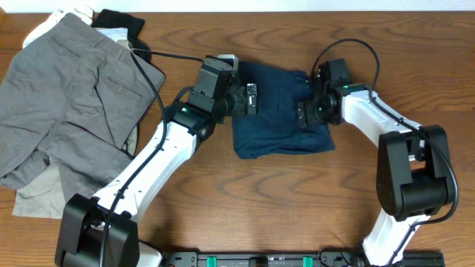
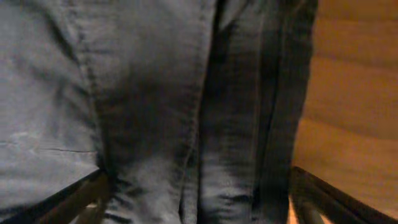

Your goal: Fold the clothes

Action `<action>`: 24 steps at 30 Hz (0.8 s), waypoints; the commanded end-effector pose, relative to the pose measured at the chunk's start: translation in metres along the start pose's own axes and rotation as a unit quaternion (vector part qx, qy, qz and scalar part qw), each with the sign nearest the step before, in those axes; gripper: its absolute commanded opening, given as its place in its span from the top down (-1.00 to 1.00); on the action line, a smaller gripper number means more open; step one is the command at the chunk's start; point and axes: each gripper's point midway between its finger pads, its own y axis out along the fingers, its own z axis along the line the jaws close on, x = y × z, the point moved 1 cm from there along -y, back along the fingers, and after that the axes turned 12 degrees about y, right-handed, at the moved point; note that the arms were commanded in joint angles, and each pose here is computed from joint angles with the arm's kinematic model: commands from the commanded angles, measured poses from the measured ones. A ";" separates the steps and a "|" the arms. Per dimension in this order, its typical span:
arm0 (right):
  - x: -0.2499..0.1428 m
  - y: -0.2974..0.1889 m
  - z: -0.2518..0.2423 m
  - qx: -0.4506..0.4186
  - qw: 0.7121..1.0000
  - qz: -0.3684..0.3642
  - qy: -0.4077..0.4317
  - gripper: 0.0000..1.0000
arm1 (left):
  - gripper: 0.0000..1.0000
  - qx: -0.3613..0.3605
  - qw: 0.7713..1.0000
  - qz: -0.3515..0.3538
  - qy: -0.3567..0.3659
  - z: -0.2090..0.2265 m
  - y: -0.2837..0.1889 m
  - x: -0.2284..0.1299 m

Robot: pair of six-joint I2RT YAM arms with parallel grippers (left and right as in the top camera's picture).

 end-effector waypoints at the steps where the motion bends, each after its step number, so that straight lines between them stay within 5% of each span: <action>1: -0.008 0.021 -0.014 -0.040 0.999 0.016 0.018 -0.51 | -0.96 0.008 1.000 0.004 0.007 0.004 0.000 -0.002; 3: -0.011 0.027 -0.015 -0.042 0.999 0.024 0.018 -0.22 | -0.96 0.008 1.000 0.005 0.007 0.004 0.000 -0.002; 6: -0.018 0.035 -0.015 -0.037 0.998 0.038 0.019 0.63 | -0.96 0.008 1.000 0.005 0.007 0.004 0.000 -0.002; 9: -0.018 0.036 -0.013 -0.032 0.998 0.040 0.023 0.97 | -0.96 0.010 1.000 0.005 0.007 0.005 0.000 -0.002; 17: 0.017 0.035 -0.025 -0.017 0.993 -0.027 0.116 0.98 | -0.96 0.010 1.000 0.004 0.009 0.005 0.000 -0.002; 24: 0.072 0.023 -0.068 0.026 0.941 -0.125 0.312 0.98 | -0.96 0.048 0.999 0.004 0.008 0.018 0.000 -0.003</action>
